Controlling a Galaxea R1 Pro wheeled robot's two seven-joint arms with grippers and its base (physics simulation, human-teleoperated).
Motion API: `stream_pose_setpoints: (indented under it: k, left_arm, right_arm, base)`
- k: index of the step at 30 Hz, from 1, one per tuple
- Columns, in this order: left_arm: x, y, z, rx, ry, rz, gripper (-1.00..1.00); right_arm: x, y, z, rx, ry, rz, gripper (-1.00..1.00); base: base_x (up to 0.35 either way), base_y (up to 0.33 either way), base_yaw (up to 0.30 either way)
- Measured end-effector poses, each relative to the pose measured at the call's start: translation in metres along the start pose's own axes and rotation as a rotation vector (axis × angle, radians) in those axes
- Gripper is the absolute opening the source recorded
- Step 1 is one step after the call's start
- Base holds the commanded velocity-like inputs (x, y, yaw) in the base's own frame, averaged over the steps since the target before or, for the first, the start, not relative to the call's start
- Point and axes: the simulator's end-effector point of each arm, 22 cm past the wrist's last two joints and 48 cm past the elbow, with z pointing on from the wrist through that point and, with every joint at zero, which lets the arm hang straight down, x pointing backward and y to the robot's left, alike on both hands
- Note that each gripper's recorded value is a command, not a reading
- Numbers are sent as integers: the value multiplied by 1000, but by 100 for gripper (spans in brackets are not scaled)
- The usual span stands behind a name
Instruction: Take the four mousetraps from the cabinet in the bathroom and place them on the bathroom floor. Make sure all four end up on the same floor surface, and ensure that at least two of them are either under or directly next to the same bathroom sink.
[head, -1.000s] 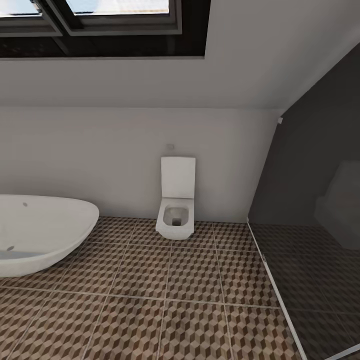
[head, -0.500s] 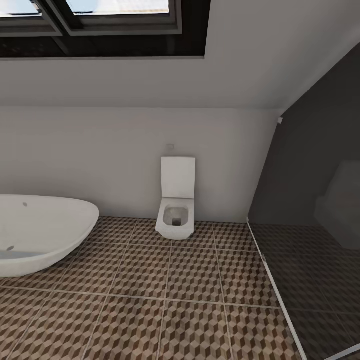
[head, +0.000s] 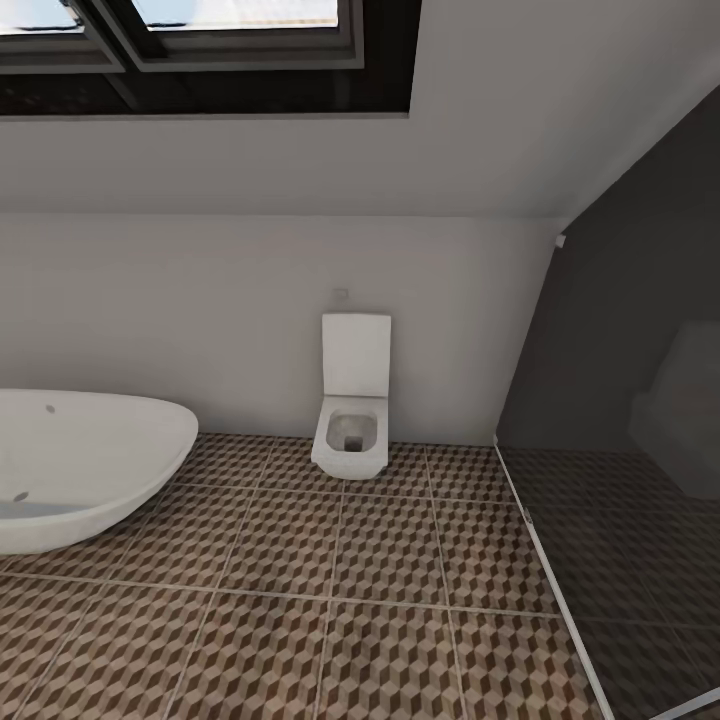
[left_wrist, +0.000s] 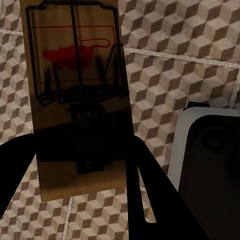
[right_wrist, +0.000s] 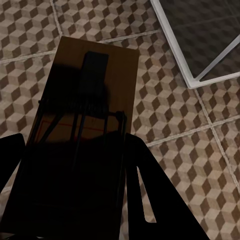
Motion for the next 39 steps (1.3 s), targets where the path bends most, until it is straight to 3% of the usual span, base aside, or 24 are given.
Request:
stream_pose_setpoints:
  k: [39]
  left_arm:
    - [0,0,0,0,0,0,-100]
  right_arm:
    - [0,0,0,0,0,0,-100]
  base:
    - [0,0,0]
